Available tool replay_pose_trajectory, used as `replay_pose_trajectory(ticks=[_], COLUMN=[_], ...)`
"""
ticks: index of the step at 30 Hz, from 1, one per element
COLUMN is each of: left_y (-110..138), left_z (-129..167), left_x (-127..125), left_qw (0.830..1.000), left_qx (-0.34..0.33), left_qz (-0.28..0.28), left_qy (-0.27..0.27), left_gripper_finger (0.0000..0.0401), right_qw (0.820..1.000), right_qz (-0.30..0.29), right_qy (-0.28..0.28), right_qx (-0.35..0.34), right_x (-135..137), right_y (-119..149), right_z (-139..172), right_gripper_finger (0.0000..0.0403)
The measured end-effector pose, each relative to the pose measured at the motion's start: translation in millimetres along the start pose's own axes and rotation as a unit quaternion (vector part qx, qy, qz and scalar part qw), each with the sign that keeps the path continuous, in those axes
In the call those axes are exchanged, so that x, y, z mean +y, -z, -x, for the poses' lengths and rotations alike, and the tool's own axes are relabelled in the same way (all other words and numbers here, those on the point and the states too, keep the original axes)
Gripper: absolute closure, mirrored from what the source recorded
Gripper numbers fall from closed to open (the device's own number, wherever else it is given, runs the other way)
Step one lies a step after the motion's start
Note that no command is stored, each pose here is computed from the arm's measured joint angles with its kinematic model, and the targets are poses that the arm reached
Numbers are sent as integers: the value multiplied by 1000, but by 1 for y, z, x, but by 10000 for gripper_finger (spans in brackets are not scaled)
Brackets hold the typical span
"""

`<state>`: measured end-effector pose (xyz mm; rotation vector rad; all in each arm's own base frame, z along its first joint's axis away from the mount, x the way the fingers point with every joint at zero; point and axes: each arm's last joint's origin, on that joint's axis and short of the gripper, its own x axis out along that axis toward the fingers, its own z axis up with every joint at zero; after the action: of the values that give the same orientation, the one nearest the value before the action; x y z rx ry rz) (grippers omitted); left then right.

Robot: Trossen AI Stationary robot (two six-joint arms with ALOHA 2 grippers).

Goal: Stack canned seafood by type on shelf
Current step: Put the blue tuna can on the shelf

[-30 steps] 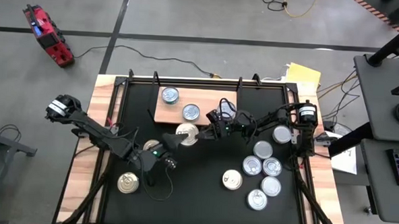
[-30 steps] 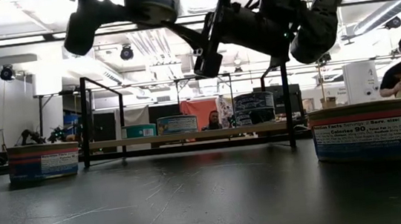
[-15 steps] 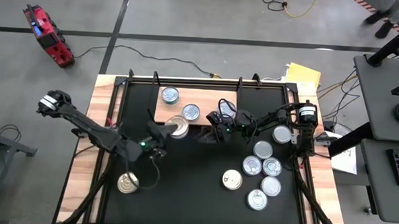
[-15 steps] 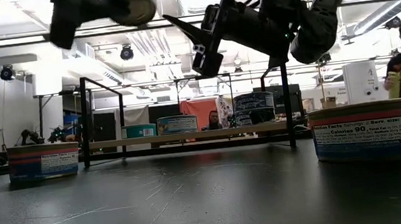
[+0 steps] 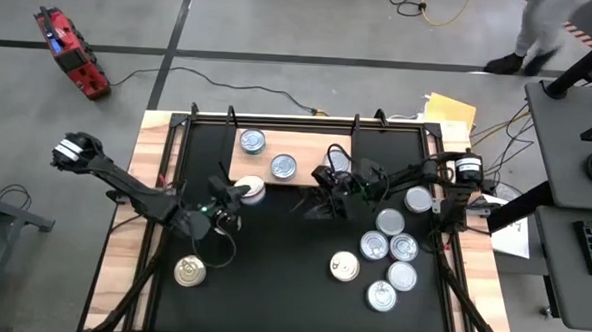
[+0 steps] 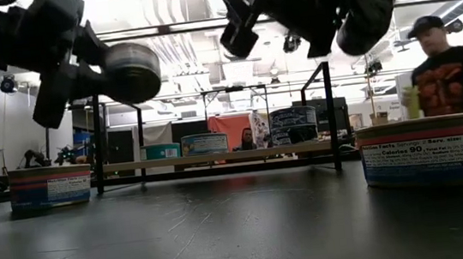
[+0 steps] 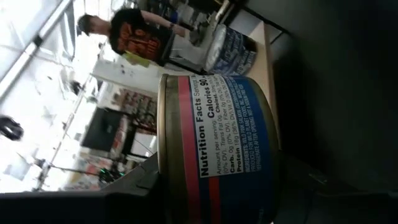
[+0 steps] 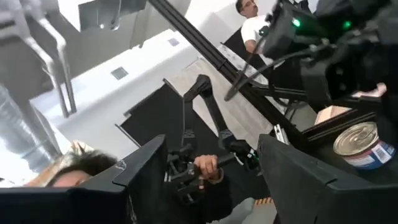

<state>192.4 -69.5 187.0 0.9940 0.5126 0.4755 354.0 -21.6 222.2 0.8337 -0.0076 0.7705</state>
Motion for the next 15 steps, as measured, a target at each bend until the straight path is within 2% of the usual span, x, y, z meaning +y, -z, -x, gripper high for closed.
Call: replay_pose_trajectory(ticks=[5,9,12,15], left_y=[-6,-15,-17,-15], left_z=[-7,-12,-15,-17], left_x=[-9,-13,-15,-15], left_qw=[1000,1000,999,999], left_qx=[11,16,28,35], left_qz=[14,1,-22,-31], left_qy=[5,8,13,16], left_gripper_finger=[232,232,232,232], right_qw=[997,983,952,892], right_qz=[50,108,168,251], right_qy=[42,129,232,343], right_qx=[34,72,111,153], right_x=[11,23,34,49], right_y=[-7,-12,-15,-16], right_z=[-1,-3,-4,-5], right_gripper_finger=[172,177,179,179])
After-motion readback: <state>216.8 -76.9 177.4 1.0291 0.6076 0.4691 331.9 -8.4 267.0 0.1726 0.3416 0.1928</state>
